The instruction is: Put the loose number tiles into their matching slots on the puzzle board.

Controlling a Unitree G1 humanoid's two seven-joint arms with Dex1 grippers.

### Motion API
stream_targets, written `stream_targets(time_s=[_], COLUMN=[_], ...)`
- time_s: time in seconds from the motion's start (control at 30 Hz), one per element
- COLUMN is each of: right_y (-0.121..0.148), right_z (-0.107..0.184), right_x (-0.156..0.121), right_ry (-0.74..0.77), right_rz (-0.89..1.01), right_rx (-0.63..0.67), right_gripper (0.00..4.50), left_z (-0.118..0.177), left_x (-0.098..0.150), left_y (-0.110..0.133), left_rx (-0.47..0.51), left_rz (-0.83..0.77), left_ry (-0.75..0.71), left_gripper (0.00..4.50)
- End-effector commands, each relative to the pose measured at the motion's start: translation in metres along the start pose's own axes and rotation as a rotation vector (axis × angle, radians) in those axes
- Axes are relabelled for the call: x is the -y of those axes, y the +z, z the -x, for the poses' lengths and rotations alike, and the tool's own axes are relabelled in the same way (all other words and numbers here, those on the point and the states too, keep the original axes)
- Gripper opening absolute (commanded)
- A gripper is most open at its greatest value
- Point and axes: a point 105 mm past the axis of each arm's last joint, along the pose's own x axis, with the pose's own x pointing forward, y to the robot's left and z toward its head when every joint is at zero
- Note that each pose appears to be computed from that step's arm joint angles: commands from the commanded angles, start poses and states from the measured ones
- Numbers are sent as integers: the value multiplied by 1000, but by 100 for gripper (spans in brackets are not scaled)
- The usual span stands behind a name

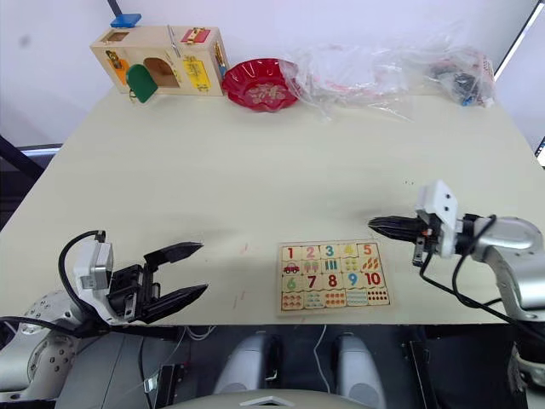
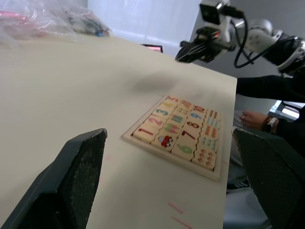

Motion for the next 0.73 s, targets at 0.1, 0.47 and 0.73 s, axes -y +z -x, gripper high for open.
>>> stream_targets(time_s=[0.1,0.47,0.73], right_y=[-7,-26,-40], right_z=[41,87,100], right_x=[-13,-31,-31], right_ry=[-105,-282,-372], right_rz=[-29,-101,-133], right_rx=[16,-10,7], right_gripper=[222,448,448], left_z=[13,37,41], left_x=[-3,-15,-21], left_y=[-8,-26,-33], left_rx=[-45,-113,-123], left_rz=[35,49,40], left_ry=[80,254,290], left_gripper=[450,450,450])
